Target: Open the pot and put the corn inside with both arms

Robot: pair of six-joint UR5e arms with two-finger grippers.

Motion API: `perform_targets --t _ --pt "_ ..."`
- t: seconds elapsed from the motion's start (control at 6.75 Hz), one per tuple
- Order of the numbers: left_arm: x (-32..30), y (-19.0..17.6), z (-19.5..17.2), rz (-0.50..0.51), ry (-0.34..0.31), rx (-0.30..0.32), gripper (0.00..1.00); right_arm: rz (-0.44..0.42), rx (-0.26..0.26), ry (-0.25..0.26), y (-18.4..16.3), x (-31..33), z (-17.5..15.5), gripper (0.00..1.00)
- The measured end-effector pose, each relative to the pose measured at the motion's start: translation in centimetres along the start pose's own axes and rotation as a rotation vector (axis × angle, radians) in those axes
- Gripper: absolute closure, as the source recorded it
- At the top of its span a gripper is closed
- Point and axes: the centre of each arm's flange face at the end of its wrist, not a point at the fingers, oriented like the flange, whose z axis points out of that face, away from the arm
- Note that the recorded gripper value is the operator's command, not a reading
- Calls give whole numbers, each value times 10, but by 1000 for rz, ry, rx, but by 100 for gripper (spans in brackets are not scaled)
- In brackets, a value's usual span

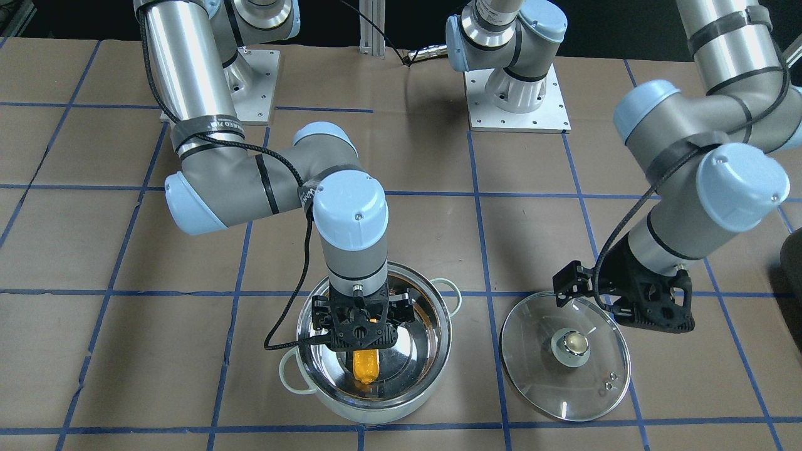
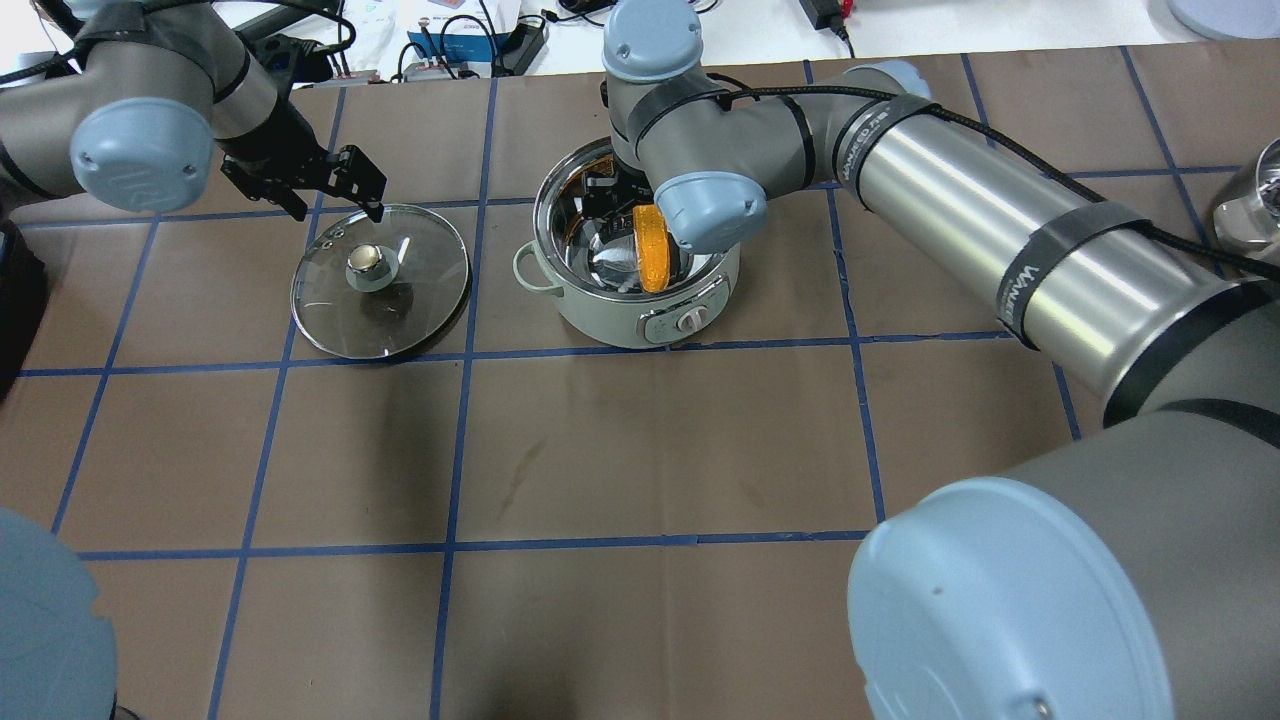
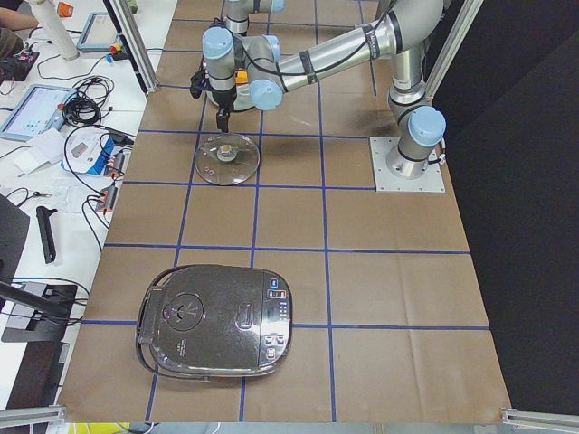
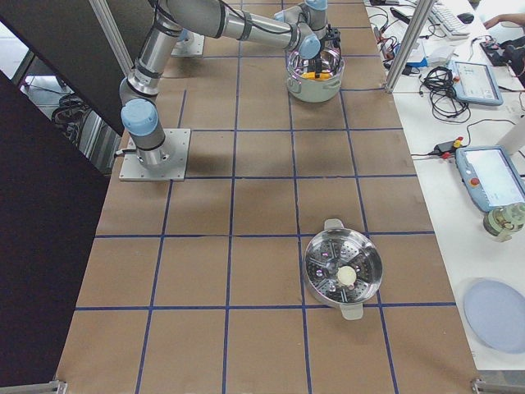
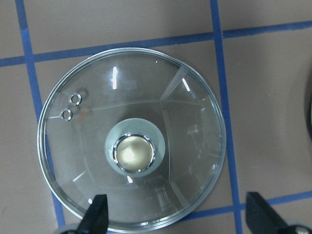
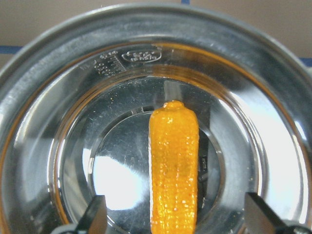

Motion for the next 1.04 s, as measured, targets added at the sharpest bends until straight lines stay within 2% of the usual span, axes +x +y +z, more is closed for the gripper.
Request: perform_targets --t 0.3,0.44,0.74,1.04 --pt "27 27 -71 -16 -2 -36 0 30 -1 8 9 29 -88 0" --pt "45 34 -90 1 1 -43 0 58 -27 18 18 61 -137 0" --pt "76 37 -96 -3 7 -49 0 133 -115 43 46 136 -208 1" --pt "85 40 -97 -13 4 -53 0 147 -199 56 73 183 -239 2"
